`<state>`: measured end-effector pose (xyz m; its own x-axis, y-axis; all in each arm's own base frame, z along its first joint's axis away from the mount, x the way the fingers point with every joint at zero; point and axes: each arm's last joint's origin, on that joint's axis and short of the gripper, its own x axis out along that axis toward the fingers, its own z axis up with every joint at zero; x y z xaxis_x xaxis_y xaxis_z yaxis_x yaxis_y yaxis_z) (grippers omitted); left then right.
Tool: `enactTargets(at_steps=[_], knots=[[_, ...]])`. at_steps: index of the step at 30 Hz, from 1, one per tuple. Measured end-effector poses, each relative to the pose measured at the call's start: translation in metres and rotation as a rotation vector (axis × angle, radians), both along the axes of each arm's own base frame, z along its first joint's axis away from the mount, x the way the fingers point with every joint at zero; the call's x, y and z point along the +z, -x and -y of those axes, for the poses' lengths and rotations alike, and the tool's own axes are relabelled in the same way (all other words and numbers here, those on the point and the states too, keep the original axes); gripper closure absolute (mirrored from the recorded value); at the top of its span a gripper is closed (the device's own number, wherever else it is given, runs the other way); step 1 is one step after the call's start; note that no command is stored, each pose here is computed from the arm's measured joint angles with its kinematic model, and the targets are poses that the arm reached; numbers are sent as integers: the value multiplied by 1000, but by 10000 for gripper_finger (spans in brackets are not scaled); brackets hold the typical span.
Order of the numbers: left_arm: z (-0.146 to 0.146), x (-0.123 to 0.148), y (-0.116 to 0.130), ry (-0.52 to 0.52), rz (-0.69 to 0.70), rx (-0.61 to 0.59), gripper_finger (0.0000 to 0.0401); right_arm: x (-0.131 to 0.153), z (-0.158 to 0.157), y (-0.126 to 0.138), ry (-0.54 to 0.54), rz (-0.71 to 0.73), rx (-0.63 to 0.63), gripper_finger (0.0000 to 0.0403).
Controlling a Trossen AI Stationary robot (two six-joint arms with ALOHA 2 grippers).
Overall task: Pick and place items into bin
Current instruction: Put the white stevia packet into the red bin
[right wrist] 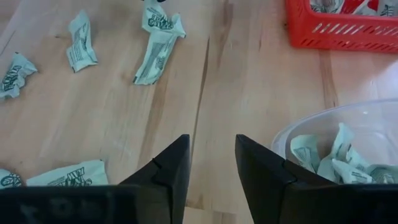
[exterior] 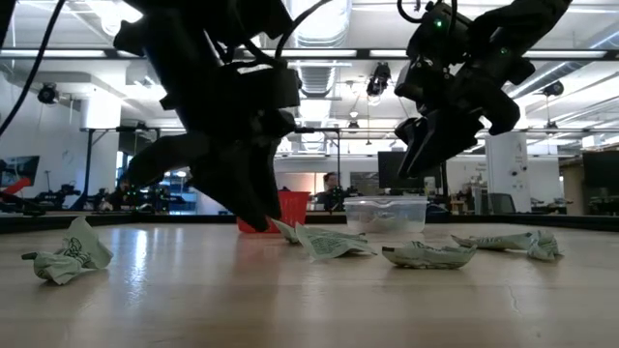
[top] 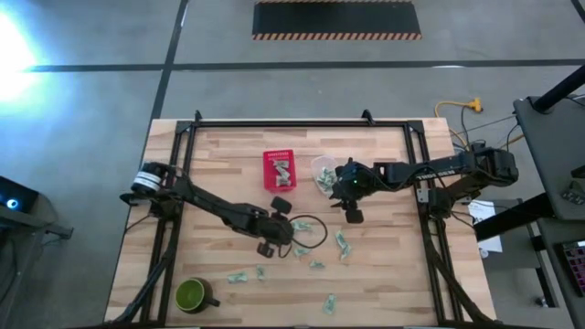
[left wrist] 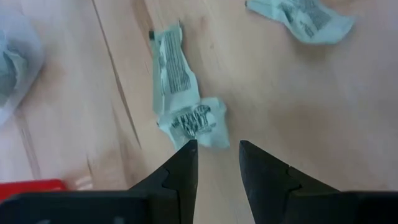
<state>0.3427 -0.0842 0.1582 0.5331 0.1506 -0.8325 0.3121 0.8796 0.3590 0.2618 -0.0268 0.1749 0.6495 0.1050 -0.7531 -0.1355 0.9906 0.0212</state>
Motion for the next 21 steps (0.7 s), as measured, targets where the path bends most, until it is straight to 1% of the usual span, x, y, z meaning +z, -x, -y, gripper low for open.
enactTargets(at_steps=[10,19,21], knots=[[1,6,-4,13,62,1,301,0,0,0,4,-3,5,287],[4,-11,-5,23,10,-17,301,0,0,1,2,-3,3,291],[5,-13,-7,23,16,-16,301,-1,0,1,2,-4,3,289]])
